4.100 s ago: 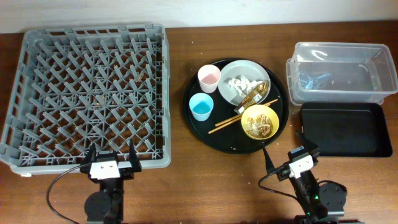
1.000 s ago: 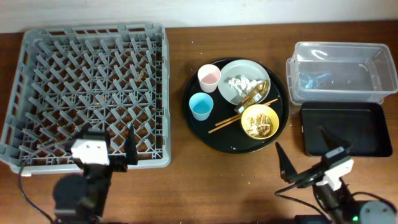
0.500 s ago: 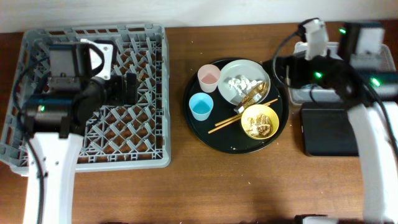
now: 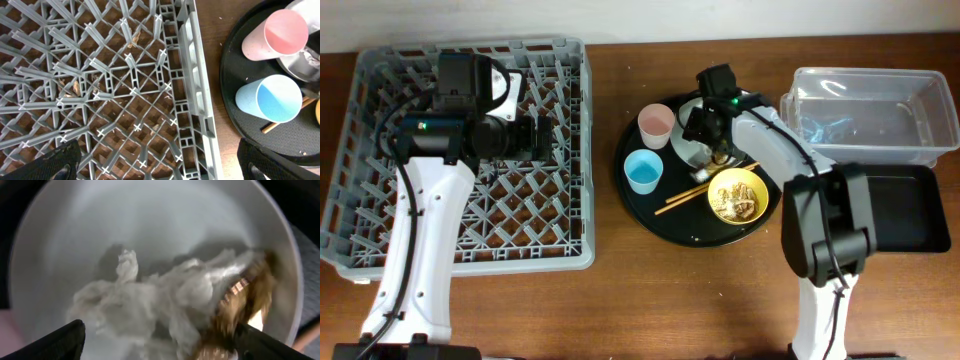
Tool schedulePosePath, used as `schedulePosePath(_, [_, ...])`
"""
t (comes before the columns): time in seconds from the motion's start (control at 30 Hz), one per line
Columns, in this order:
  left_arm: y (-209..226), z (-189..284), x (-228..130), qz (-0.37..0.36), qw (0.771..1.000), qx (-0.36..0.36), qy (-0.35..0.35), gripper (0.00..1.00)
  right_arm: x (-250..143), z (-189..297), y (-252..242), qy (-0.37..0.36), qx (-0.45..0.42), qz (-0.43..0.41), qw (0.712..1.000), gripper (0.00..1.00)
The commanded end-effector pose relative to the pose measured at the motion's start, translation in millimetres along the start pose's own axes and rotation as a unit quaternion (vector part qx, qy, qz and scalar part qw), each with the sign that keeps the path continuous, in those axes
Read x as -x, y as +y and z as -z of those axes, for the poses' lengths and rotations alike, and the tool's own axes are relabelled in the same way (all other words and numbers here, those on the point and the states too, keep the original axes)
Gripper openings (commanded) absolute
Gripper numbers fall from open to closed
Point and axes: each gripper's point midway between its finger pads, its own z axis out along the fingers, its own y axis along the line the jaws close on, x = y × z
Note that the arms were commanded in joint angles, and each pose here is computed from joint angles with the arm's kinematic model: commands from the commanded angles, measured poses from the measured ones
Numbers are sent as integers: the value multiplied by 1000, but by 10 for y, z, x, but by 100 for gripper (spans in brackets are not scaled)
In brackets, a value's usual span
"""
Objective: Sort waste into correct bins and load items into the dishwasher rack
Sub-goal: 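Reach the right gripper to the tissue and fork on the white plate, then carry the tissue and fork with the right gripper into the clear bin, then grasp the yellow bowl rim with the right gripper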
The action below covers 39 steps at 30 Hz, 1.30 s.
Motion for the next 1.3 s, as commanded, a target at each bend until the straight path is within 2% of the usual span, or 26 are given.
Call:
schedulePosePath(0.0, [-4,20,40,-4,1000,-4,-5,99,-3,-222,-30,-3,-16,-14,1000,94])
schedulePosePath(0.03, [-3,20,39,-4,1000,-4,-5,99,-20,-272,-33,-1,-17,-14,1000,91])
schedulePosePath(0.07, [-4,20,39,-4,1000,-4,-5,99,-40,-317,-39,2,-19,-13,1000,65])
schedulePosePath(0.13, [-3,20,41,-4,1000,-4,-5,99,-43,-323,-41,2,-19,-13,1000,31])
schedulePosePath(0.17, [-3,20,40,-4,1000,-4,-5,99,-42,-321,-38,2,-19,-13,1000,9])
schedulePosePath(0.2, [-3,20,40,-4,1000,-4,-5,99,-47,-309,-14,6,-12,-12,1000,4])
schedulePosePath(0.3, [-3,20,40,-4,1000,-4,-5,99,161,100,192,9,44,22,999,4])
schedulePosePath(0.37, [-3,18,39,-4,1000,-4,-5,99,524,781,133,-18,52,16,998,4])
schedulePosePath(0.47, [-3,18,39,-4,1000,-4,-5,99,945,1811,-290,-59,53,-18,997,4])
schedulePosePath(0.57, [-4,20,40,-5,1000,-4,-5,99,1149,2214,-874,-83,35,-74,993,4])
schedulePosePath(0.63, [-4,18,39,-4,1000,-4,-5,99,1261,2249,-1408,-85,7,-126,988,4])
schedulePosePath(0.73, [-3,18,39,-4,1000,-4,-5,99,1436,1984,-2059,-77,-30,-190,978,4])
schedulePosePath(0.87, [-3,18,39,-4,1000,-4,-5,99,1494,1219,-2333,-31,-57,-212,975,5])
schedulePosePath(0.9, [-3,20,40,-4,1000,-4,-5,99,1501,1101,-2339,-26,-59,-212,975,24])
schedulePosePath(0.93, [-3,18,39,-4,1000,-4,-5,99,1512,1002,-2345,-24,-60,-212,975,64])
schedulePosePath(0.97, [-3,20,40,-5,1000,-4,-5,99,1536,1008,-2340,-28,-58,-212,975,86])
schedulePosePath(1.0, [-4,18,39,-4,1000,-4,-5,99,1576,1120,-2296,-37,-46,-187,981,90])
schedulePosePath(1.07, [-3,18,39,-4,1000,-4,-5,99,1607,1443,-2151,-45,-8,-143,989,90])
schedulePosePath(1.13, [-3,20,40,-5,1000,-4,-5,99,1562,2061,-1893,-62,45,-84,994,90])
schedulePosePath(1.27, [-3,20,40,-4,1000,-4,-5,99,1037,3017,-1406,-65,106,11,992,90])
